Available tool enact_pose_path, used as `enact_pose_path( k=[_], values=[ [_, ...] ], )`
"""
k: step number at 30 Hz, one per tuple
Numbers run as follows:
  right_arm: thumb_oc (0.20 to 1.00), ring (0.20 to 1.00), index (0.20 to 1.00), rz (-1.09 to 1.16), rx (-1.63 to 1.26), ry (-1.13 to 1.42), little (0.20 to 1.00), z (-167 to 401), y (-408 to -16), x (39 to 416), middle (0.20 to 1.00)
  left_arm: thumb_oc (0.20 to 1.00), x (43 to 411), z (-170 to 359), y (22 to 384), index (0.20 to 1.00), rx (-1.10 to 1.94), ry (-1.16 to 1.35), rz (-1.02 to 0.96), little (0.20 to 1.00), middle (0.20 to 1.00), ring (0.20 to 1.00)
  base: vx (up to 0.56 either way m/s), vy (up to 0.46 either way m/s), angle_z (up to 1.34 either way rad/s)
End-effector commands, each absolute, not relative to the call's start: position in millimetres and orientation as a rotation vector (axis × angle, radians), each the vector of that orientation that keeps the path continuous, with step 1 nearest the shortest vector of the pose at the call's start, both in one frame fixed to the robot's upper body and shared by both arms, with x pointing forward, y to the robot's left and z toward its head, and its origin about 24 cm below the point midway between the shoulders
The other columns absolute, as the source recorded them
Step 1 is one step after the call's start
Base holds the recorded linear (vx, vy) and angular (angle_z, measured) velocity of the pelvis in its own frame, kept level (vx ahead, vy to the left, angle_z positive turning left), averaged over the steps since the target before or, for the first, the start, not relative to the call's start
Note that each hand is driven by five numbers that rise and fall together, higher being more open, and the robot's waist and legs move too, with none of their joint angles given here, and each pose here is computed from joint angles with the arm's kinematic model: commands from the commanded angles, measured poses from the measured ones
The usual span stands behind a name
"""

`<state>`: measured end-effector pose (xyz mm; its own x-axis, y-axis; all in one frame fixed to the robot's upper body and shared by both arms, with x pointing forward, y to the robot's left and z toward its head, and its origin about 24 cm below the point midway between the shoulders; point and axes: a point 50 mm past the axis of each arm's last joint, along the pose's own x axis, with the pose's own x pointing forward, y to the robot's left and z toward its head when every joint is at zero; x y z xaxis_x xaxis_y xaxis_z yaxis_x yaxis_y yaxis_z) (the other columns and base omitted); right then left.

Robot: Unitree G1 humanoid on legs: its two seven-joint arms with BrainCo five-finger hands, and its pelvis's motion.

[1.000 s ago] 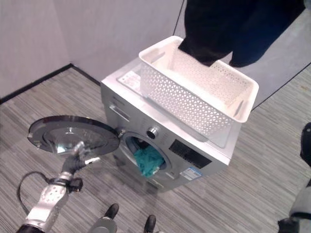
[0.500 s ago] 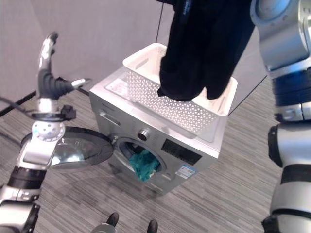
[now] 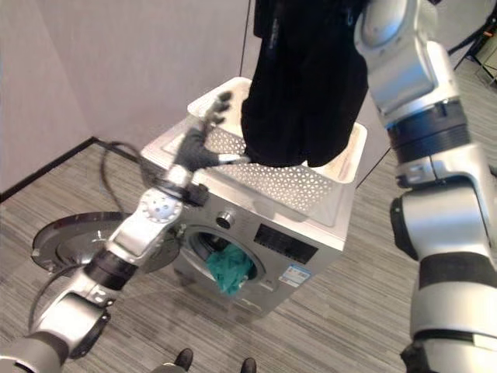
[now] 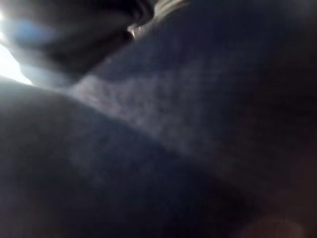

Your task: Grab the laundry basket,head to the washer,open it,put in the laundry and shut it.

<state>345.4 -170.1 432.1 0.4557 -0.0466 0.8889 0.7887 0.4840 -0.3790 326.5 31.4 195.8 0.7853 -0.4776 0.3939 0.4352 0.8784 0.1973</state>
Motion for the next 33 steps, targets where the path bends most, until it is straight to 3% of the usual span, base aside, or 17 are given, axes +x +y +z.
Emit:
enact_pose_path(
  k=[1, 3, 13, 22, 23, 24, 25, 30, 31, 32, 33],
  values=[
    [0.2, 0.2, 0.2, -0.702, -0.872, -1.122, 0.2, 487, -156, 315, 0.2, 1.0, 338, 223, 21, 1.0, 0.002, -0.472, -0.525, 1.0, 1.0, 1.0, 0.0, 0.0, 0.0],
    [0.2, 0.2, 0.2, -0.691, -0.915, -1.113, 0.2, 488, -148, 318, 0.2, 1.0, 346, 225, -7, 1.0, -0.008, -0.407, -0.539, 1.0, 1.0, 1.0, 0.0, 0.0, 0.0],
    [0.2, 0.2, 0.2, -0.557, -0.807, -1.12, 0.2, 475, -129, 326, 0.2, 1.0, 361, 235, -39, 1.0, 0.059, -0.38, -0.443, 1.0, 1.0, 1.0, 0.01, 0.006, -0.07],
    [0.2, 0.2, 0.2, -0.385, -0.713, -1.219, 0.2, 459, -99, 315, 0.2, 1.0, 371, 255, -31, 1.0, 0.04, -0.418, -0.347, 1.0, 1.0, 1.0, 0.02, 0.006, -0.11],
    [0.2, 0.2, 0.2, -0.376, -0.705, -1.234, 0.2, 458, -98, 313, 0.2, 0.862, 372, 258, -26, 0.862, 0.031, -0.433, -0.34, 0.862, 0.862, 0.862, 0.02, 0.007, -0.22],
    [0.2, 0.2, 0.2, -0.361, -0.685, -1.258, 0.2, 457, -95, 309, 0.2, 0.561, 370, 265, -21, 0.561, 0.006, -0.47, -0.339, 0.561, 0.561, 0.561, 0.02, 0.009, -0.17],
    [0.2, 0.2, 0.2, -0.365, -0.671, -1.268, 0.2, 455, -97, 307, 0.2, 0.2, 372, 266, -14, 0.2, -0.001, -0.478, -0.315, 0.2, 0.2, 0.2, 0.02, 0.011, -0.2],
    [0.2, 0.2, 0.2, -0.368, -0.654, -1.303, 0.2, 449, -102, 301, 0.2, 0.2, 373, 273, 4, 0.2, -0.009, -0.535, -0.26, 0.2, 0.2, 0.2, 0.02, 0.007, -0.16],
    [0.354, 0.354, 0.354, -0.37, -0.643, -1.301, 0.354, 448, -104, 302, 0.354, 0.2, 373, 274, 8, 0.2, -0.011, -0.545, -0.244, 0.2, 0.2, 0.2, 0.01, 0.004, -0.06],
    [0.429, 0.429, 0.429, -0.37, -0.643, -1.301, 0.429, 447, -104, 302, 0.429, 0.2, 373, 274, 8, 0.2, -0.01, -0.545, -0.244, 0.2, 0.2, 0.2, 0.01, 0.004, -0.03],
    [0.429, 0.429, 0.429, -0.379, -0.654, -1.303, 0.429, 446, -106, 302, 0.429, 0.2, 374, 276, 13, 0.2, -0.006, -0.564, -0.226, 0.2, 0.2, 0.2, 0.02, 0.012, -0.03]
  ],
)
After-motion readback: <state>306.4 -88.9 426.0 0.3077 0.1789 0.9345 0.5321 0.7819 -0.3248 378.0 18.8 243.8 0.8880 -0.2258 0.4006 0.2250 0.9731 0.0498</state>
